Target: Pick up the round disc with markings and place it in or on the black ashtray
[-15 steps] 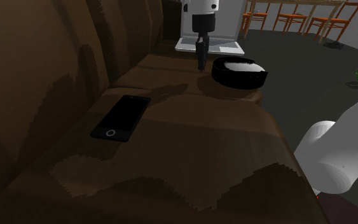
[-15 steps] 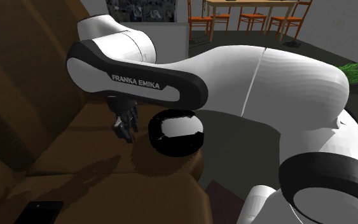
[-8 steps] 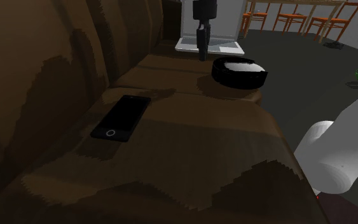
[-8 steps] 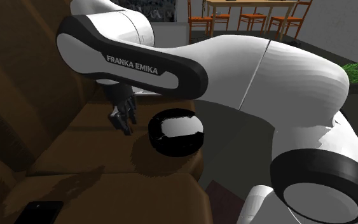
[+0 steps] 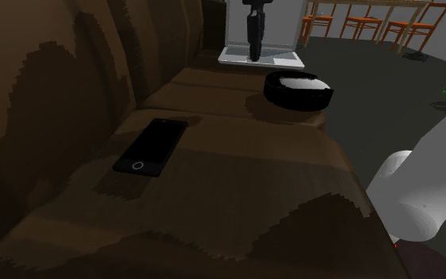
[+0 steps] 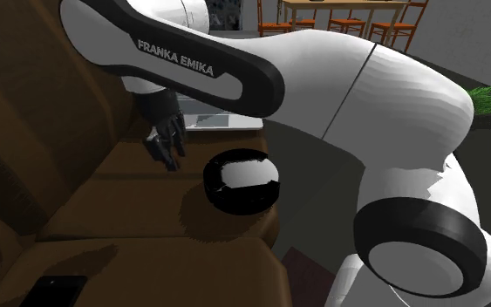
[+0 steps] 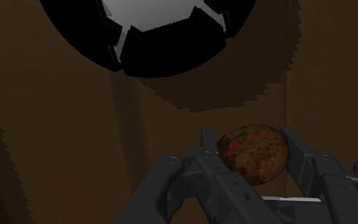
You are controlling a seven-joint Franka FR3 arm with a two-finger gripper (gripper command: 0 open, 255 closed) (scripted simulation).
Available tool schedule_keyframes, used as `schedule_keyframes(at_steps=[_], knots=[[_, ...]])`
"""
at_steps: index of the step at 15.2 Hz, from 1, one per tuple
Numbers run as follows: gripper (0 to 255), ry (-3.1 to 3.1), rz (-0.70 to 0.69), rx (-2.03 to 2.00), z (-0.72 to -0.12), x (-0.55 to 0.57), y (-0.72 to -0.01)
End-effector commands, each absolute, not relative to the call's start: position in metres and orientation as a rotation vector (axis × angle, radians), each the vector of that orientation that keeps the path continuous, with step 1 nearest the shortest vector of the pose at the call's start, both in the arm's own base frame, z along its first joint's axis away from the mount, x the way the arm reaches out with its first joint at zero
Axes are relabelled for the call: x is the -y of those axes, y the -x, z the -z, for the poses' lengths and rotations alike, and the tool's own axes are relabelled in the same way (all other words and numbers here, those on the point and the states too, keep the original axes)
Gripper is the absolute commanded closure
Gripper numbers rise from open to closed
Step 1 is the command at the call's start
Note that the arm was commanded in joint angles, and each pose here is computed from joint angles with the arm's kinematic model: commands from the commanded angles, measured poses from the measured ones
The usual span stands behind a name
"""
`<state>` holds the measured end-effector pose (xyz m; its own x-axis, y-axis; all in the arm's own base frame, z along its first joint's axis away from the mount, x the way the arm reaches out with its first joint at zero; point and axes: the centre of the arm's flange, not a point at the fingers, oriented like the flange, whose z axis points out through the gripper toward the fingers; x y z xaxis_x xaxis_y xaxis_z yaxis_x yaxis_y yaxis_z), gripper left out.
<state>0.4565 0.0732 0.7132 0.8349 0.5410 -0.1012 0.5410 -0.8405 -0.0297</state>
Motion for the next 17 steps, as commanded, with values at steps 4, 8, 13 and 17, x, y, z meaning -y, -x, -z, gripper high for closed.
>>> schedule_keyframes(at_steps=[4, 8, 13, 17], knots=[[255, -3.009, 0.166, -0.887, -0.717, -0.027, -0.432], [255, -3.009, 0.166, -0.887, -0.716, 0.02, -0.407], [255, -3.009, 0.166, -0.887, -0.71, 0.068, -0.381], [255, -3.009, 0.166, -0.887, -0.689, 0.068, -0.381]])
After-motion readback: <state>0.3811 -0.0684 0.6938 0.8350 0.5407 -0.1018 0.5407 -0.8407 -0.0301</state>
